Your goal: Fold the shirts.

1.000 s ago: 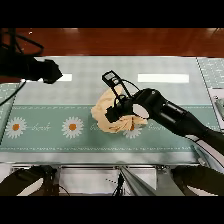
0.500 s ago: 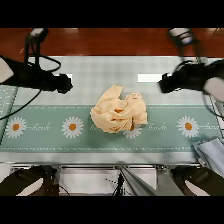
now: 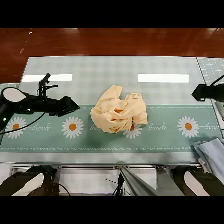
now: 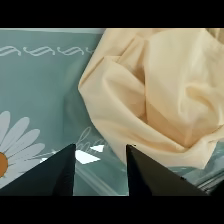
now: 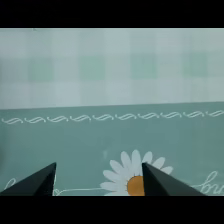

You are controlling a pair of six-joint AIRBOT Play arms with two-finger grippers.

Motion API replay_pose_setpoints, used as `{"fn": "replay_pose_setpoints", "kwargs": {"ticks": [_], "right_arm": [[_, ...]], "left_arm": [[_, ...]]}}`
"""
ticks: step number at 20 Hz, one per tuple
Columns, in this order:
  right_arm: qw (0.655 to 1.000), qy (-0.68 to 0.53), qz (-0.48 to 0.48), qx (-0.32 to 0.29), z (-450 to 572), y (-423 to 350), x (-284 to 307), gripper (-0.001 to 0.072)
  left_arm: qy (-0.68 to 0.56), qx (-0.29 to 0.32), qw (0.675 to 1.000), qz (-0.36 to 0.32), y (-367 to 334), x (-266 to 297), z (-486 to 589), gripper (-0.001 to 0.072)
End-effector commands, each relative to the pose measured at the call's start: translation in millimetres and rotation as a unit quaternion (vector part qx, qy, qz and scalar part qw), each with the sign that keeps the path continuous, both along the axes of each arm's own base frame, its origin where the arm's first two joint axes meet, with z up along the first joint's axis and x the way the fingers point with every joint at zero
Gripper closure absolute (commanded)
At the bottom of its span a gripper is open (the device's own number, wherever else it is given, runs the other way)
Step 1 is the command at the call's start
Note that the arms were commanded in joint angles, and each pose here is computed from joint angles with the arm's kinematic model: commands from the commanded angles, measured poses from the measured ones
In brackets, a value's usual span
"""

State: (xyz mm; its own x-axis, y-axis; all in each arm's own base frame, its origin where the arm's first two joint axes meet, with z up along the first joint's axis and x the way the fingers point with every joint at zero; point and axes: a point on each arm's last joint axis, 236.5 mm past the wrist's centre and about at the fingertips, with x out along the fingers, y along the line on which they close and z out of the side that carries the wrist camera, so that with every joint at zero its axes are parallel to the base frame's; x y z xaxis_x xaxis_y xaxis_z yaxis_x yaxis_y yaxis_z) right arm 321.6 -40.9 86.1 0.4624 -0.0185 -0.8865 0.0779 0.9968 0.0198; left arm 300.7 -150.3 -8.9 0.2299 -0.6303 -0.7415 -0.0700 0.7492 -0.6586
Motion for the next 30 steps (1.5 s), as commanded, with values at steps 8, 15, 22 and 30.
{"fn": "replay_pose_setpoints", "kwargs": {"ticks": [8, 15, 22, 30], "right_arm": [[0.996, 0.041, -0.005, 0.082, -52.1, 18.8, -19.2, 0.0114], [0.997, 0.047, -0.012, 0.068, -54.2, 11.5, -21.7, 0.0115], [0.955, 0.053, 0.023, 0.290, -99.2, 119.1, -28.1, 0.0115], [0.959, 0.102, 0.090, 0.250, -170.2, 191.3, -31.2, 0.0115]], "left_arm": [[0.114, -0.192, 0.975, 0.017, -64.8, -4.2, -61.5, 0.0043], [0.128, -0.257, 0.957, 0.038, -101.2, 12.9, -67.9, 0.0669], [0.108, -0.277, 0.955, 0.012, -99.9, 11.7, -54.1, 0.0684], [0.110, -0.295, 0.949, -0.008, -103.8, 4.3, -44.6, 0.0684]]}}
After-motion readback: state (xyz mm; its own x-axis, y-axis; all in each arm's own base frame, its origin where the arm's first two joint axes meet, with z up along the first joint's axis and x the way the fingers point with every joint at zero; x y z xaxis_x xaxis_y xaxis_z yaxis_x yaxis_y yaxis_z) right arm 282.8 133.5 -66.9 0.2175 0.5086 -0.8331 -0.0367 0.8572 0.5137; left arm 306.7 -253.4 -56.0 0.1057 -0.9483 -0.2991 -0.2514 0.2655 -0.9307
